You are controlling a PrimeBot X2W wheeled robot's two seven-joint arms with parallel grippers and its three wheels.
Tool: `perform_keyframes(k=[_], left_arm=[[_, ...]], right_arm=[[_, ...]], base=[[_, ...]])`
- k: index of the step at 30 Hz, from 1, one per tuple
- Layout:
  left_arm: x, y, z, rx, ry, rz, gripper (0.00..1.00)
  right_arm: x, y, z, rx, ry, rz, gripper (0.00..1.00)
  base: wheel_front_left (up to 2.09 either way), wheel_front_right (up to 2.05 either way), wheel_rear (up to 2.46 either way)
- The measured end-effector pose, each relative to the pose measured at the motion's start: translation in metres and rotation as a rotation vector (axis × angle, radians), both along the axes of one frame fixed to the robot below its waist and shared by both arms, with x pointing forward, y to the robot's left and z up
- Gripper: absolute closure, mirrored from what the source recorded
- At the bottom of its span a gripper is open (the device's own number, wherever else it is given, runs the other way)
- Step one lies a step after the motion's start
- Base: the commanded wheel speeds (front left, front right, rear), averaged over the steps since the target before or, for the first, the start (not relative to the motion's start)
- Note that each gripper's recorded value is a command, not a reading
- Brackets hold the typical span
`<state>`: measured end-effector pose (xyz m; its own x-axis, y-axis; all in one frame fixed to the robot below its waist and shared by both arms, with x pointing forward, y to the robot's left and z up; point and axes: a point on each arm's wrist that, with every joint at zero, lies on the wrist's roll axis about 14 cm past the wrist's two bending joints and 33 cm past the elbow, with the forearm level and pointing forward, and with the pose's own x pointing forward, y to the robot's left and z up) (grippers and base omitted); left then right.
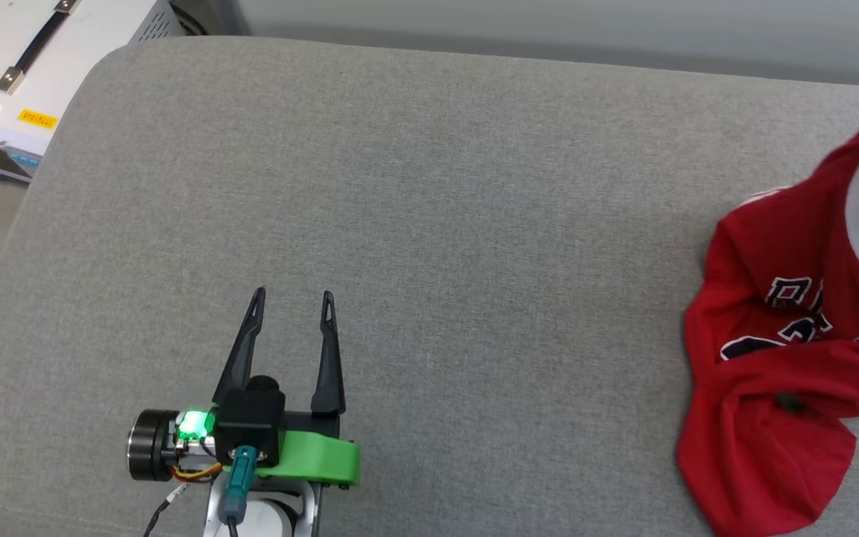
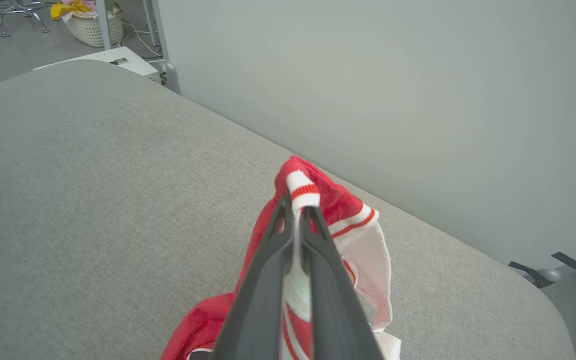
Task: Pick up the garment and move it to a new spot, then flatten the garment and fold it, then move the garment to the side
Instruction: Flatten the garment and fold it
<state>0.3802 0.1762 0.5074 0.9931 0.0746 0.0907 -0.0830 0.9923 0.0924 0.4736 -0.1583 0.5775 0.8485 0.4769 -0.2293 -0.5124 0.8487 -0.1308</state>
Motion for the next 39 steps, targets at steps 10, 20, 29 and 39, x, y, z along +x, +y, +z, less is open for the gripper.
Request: perform_keyframes(k=[10,20,29,39], left_arm=[[0.003,0.012,-0.008,-0.004,0.026,0.048,0.0],[0.011,0.025,-0.019,-0.002,0.058,0.097,0.0],[0.011,0.032,-0.029,0.001,0.09,0.124,0.0],[0.013,0.029,-0.022,-0.007,0.067,0.116,0.0]], right_arm=[[0.039,0.116,-0.017,0.001,0.04,0.273,1.0],[0.032,0.23,-0.093,0.002,0.231,0.514,1.0],[-0.023,0.245,-0.2,-0.152,0.509,0.624,1.0],[-0.007,0.24,-0.169,-0.031,0.343,0.596,0.0]], base=[[0.0,0.0,0.0],[0.0,0.0,0.0],[0.0,0.0,0.0],[0.0,0.0,0.0]])
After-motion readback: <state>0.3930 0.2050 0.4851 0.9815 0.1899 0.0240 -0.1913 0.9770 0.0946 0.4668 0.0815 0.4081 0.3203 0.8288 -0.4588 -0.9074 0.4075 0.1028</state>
